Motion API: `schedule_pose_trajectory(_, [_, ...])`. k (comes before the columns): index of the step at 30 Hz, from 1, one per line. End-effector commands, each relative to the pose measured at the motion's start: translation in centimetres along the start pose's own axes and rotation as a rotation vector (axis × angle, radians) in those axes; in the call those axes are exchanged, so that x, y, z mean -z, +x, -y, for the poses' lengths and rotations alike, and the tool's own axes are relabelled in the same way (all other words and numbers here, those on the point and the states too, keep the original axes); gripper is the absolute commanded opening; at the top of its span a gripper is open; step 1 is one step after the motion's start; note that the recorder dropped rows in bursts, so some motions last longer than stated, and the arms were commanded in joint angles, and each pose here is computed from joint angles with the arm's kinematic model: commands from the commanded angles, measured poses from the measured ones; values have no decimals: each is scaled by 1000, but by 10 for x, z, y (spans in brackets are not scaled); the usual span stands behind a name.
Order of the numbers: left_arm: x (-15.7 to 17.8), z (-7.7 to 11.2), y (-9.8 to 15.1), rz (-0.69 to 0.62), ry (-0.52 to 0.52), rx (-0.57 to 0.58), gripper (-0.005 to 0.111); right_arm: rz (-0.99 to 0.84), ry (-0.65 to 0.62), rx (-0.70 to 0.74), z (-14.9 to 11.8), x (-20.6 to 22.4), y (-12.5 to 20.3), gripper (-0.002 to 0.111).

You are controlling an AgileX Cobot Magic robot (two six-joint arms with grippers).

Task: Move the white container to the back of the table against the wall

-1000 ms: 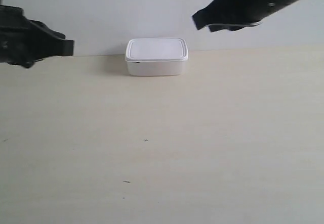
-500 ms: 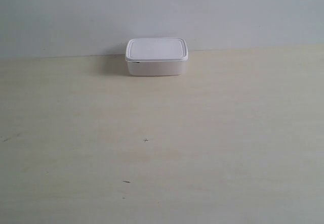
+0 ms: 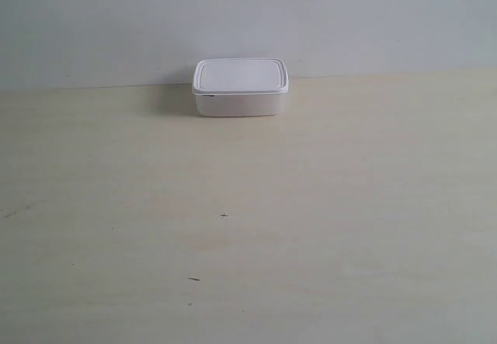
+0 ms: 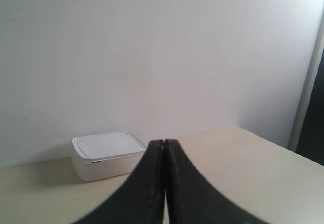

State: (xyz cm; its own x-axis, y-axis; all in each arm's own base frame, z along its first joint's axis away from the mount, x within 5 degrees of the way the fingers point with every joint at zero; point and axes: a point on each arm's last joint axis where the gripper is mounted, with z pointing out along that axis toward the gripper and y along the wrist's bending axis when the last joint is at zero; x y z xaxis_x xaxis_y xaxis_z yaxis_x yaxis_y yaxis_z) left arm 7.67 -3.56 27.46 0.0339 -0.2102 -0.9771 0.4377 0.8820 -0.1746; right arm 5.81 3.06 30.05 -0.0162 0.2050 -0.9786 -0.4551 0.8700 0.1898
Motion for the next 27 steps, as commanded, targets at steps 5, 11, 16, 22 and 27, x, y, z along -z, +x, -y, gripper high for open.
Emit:
schedule_pose_trajectory(5, [0, 0, 1, -5, 6, 18, 0, 15, -12, 4, -1, 3, 0, 0])
schedule_pose_trajectory(11, [8, -5, -5, 62, -61, 10, 0, 133, -9, 12, -2, 24, -7, 0])
schedule_pose_trajectory(16, [18, -14, -11, 140, -195, -14, 0, 244, 122, 45, 0, 39, -12, 0])
schedule_pose_trajectory(22, [23, -21, -15, 183, -314, -39, 0, 276, 228, 67, 3, 40, -14, 0])
schedule_pose_trajectory(27, [24, -22, -15, 186, -331, -42, 0, 276, 228, 67, 3, 40, -14, 0])
